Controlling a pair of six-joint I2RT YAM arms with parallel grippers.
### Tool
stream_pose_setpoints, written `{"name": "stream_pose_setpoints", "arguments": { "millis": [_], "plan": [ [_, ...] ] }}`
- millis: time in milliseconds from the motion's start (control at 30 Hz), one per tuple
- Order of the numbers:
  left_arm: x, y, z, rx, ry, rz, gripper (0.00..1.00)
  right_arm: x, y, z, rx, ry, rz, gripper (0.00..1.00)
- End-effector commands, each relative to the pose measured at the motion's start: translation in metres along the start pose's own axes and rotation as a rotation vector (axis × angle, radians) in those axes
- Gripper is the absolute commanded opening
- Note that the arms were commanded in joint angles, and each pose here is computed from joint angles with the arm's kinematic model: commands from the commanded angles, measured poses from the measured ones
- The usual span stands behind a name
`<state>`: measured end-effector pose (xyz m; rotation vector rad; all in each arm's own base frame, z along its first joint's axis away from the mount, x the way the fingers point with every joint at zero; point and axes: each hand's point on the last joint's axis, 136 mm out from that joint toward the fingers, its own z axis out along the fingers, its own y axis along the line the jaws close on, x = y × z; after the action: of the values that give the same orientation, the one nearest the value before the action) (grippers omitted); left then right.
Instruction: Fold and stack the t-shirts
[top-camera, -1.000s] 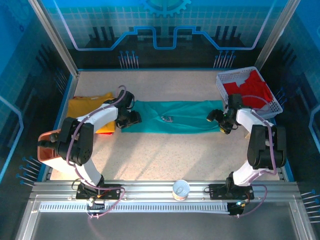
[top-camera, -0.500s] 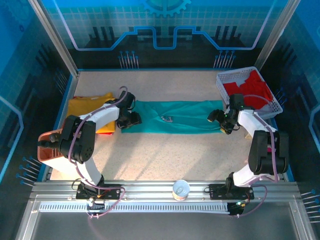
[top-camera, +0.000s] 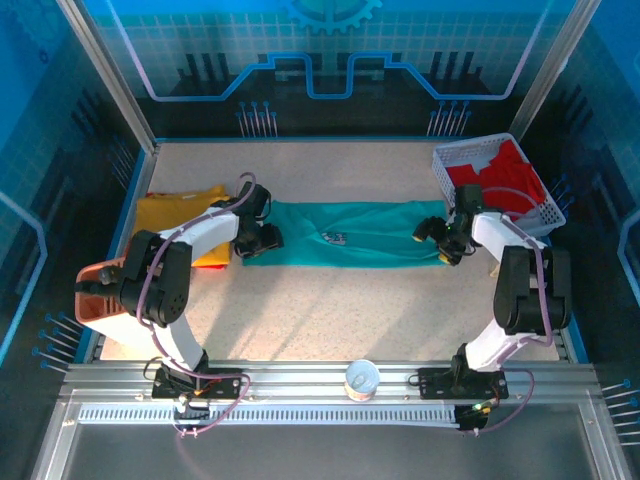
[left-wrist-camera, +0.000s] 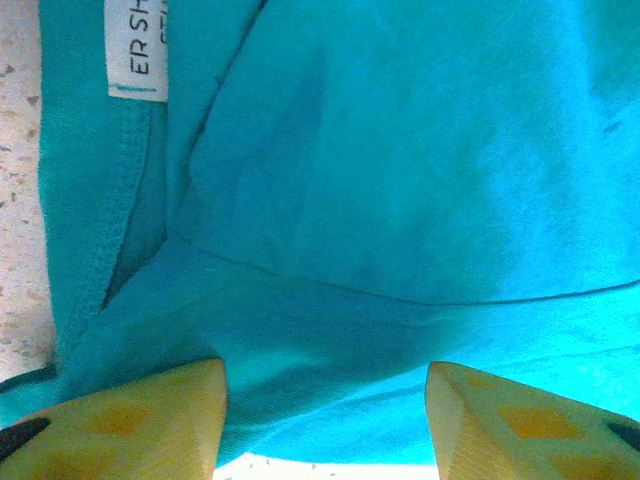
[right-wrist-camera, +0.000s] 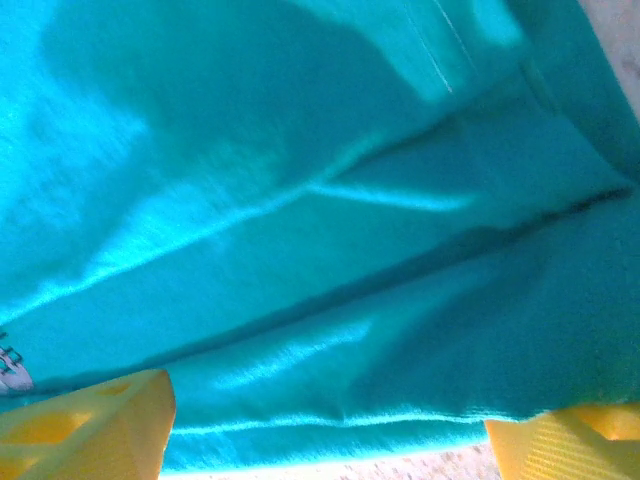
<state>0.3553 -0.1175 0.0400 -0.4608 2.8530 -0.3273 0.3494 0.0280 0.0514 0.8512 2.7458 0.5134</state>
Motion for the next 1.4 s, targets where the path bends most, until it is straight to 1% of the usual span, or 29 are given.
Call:
{"name": "stream_pose_setpoints", "arguments": {
  "millis": [0, 167, 300, 400, 500, 633, 733, 900, 1033, 1200, 1367],
  "plan": [
    [0.001, 0.002, 0.005, -0.02, 0.002, 0.028, 0.55, -0.025, 0.014, -0.003, -0.017, -0.039, 0.009, 0.81],
    [0.002, 0.004, 0.006, -0.026, 0.004, 0.029, 0.55, -0.048, 0.021, -0.002, -0.005, -0.06, 0.007, 0.8],
    [0.003, 0.004, 0.006, -0.026, 0.007, 0.028, 0.55, -0.051, 0.018, 0.004, 0.009, -0.053, 0.002, 0.79],
    [0.002, 0.004, 0.005, -0.029, 0.003, 0.035, 0.55, -0.05, 0.021, -0.004, -0.008, -0.092, -0.028, 0.79],
    [-0.001, 0.003, 0.001, -0.03, -0.003, 0.04, 0.55, -0.053, 0.024, -0.021, -0.01, -0.147, -0.072, 0.8],
    [-0.004, -0.001, -0.004, -0.02, -0.008, 0.042, 0.55, -0.046, 0.037, -0.046, -0.026, -0.2, -0.152, 0.84],
    [-0.005, -0.005, -0.008, -0.002, -0.015, 0.035, 0.55, -0.027, 0.046, -0.051, -0.055, -0.167, -0.182, 0.84],
    [-0.006, -0.009, -0.007, 0.005, -0.022, 0.034, 0.55, 0.012, 0.056, -0.026, -0.101, -0.065, -0.181, 0.84],
    [-0.003, -0.006, 0.003, -0.012, 0.001, 0.038, 0.55, 0.024, 0.065, -0.003, -0.122, -0.028, -0.19, 0.84],
    [0.0, 0.004, 0.012, -0.05, 0.019, 0.062, 0.55, 0.018, 0.069, 0.021, -0.107, 0.016, -0.186, 0.83],
    [0.003, 0.01, 0.019, -0.068, 0.035, 0.066, 0.55, -0.007, 0.066, 0.03, -0.079, -0.017, -0.189, 0.83]
  ]
}}
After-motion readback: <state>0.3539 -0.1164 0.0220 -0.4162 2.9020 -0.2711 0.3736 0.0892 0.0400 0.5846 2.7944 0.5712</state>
